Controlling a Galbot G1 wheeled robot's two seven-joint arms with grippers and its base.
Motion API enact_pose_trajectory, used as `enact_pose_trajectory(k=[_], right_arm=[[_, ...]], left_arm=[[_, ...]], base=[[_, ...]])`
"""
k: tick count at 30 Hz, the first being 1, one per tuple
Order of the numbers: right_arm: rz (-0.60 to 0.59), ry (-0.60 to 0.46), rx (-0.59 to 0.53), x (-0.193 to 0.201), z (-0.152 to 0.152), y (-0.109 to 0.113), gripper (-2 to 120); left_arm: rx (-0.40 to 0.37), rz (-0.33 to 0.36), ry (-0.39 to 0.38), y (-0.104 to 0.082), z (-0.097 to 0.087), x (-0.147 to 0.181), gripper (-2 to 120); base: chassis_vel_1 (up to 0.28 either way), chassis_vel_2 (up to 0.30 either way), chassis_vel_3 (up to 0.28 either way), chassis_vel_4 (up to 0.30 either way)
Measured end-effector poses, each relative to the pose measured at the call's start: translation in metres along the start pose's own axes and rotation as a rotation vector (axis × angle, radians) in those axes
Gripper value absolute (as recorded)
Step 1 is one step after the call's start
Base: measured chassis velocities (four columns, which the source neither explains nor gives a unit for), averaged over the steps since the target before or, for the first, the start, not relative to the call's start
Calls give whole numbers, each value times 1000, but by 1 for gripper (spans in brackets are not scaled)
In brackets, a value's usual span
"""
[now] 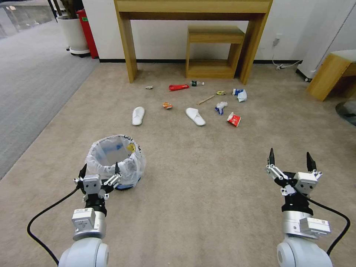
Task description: Pick up the trash bin and place the garbage on the floor into it.
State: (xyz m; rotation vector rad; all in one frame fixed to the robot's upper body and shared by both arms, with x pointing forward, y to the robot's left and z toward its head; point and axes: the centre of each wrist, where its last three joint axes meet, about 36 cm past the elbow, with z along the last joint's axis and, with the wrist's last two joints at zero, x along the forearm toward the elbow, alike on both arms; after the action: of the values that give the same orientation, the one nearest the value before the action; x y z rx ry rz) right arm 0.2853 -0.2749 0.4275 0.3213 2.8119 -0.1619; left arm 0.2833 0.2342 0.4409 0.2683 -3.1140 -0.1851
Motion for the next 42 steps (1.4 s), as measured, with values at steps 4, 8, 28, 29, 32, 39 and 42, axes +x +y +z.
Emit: enact_pose_trajectory(k=[4,8,28,29,32,39,42], right_arm=[[2,-1,4,0,2,-1,100],[-2,-4,7,1,4,-1,100],[-39,-18,18,-5,3,-4,100],[-40,-18,17,-5,4,-4,100],[-41,-19,15,-6,4,-3,100],[-44,-17,14,-6,5,-3,100],[-44,-16,14,-6,6,-3,100]], left_arm=[[0,0,4,0,2,0,100],[-3,0,8,0,3,0,100],[-8,1,5,-1,3,1,100],[-9,1,5,-1,3,1,100],[-10,2,5,-1,3,1,100],[-12,2,7,-1,3,1,100],[-12,2,7,-1,3,1,100]], base=[[0,0,0,0],[0,0,0,0],[-31,36,30,-39],[-124,137,120,-149],[-132,132,123,-125],[-86,101,102,-92],[-75,71,47,-61]])
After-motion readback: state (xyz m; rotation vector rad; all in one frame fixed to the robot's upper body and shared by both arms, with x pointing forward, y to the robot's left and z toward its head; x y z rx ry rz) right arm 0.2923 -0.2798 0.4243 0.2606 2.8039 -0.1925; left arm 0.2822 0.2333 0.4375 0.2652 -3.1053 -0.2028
